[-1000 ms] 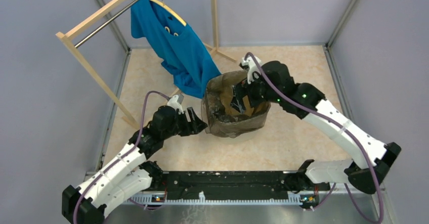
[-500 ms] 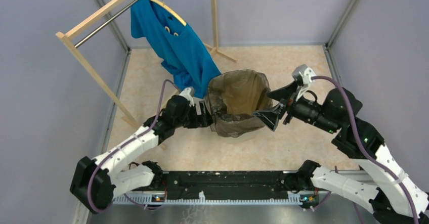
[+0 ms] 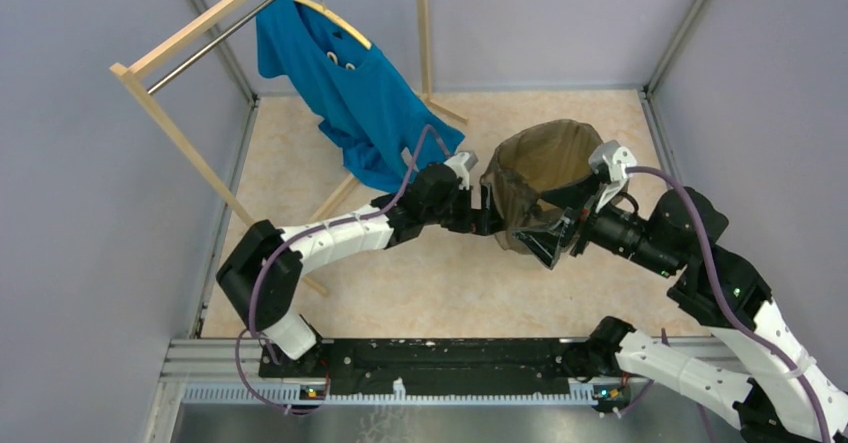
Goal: Put the trash bags into the trash bin
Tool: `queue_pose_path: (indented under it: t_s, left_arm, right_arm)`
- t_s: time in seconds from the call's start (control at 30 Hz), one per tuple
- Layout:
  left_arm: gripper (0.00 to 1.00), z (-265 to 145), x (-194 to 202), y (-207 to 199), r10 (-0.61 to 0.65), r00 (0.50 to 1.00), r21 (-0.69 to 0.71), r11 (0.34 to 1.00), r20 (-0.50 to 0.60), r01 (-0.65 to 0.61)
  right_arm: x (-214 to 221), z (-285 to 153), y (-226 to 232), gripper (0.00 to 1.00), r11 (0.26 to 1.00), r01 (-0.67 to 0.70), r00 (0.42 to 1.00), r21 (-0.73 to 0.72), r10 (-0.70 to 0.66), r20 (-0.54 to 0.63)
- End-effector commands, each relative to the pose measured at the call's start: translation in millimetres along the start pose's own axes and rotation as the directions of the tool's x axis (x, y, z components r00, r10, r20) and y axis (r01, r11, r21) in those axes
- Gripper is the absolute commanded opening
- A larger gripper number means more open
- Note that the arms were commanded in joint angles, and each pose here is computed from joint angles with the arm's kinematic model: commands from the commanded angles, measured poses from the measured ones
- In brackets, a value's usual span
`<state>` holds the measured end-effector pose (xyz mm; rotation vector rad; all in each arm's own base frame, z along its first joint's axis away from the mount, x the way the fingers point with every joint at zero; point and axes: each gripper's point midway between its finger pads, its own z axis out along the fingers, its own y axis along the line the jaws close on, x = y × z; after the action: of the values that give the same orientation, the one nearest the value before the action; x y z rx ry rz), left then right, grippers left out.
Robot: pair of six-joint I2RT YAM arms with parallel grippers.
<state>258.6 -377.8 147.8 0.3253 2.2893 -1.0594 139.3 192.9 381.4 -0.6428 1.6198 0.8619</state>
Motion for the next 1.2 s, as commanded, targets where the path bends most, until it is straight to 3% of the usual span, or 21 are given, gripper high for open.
queue_pose_path:
  t_s: [0.0,0.13,0.33,0.57,0.7,0.8,0.9,1.03,1.17]
  left_arm:
    - [0.99,3,-25,-17,0.062,0.995,0.046,0.997,0.082,-0.066]
    - [0.99,-25,-23,1,0.123,0.987,-0.057,0.991,0.102,-0.117]
    - [0.99,-113,-6,41,0.170,0.973,-0.263,0.957,0.158,-0.124]
    - [0.99,-206,-26,44,0.238,0.896,-0.328,0.938,0.375,-0.111]
    - [0.99,-235,-44,42,0.313,0.843,-0.379,0.915,0.438,-0.142]
    - [0.99,-242,-52,39,0.350,0.823,-0.399,0.902,0.448,-0.166]
    - [0.99,-246,-56,37,0.370,0.810,-0.405,0.896,0.455,-0.182]
    - [0.99,-251,-58,36,0.392,0.793,-0.407,0.891,0.466,-0.201]
    - [0.99,-254,-57,42,0.416,0.783,-0.434,0.876,0.463,-0.209]
  right_arm:
    - [10,0,-1,0.99,1.000,0.003,0.999,0.006,-0.003,-0.046]
    - [30,7,-6,0.99,1.000,-0.011,0.993,0.022,0.014,-0.115]
    - [80,28,-3,0.99,0.990,-0.142,0.950,0.020,0.142,-0.278]
    - [145,34,39,0.99,0.922,-0.386,0.833,-0.043,0.327,-0.447]
    - [182,34,79,0.99,0.941,-0.337,0.800,-0.018,0.276,-0.533]
    - [216,43,78,0.99,0.946,-0.303,0.763,0.112,0.312,-0.566]
    - [237,46,55,0.99,0.917,-0.239,0.768,0.320,0.380,-0.516]
    - [255,36,10,0.99,0.761,-0.272,0.779,0.589,0.533,-0.329]
    - [278,20,-36,0.99,0.630,-0.231,0.829,0.742,0.526,-0.188]
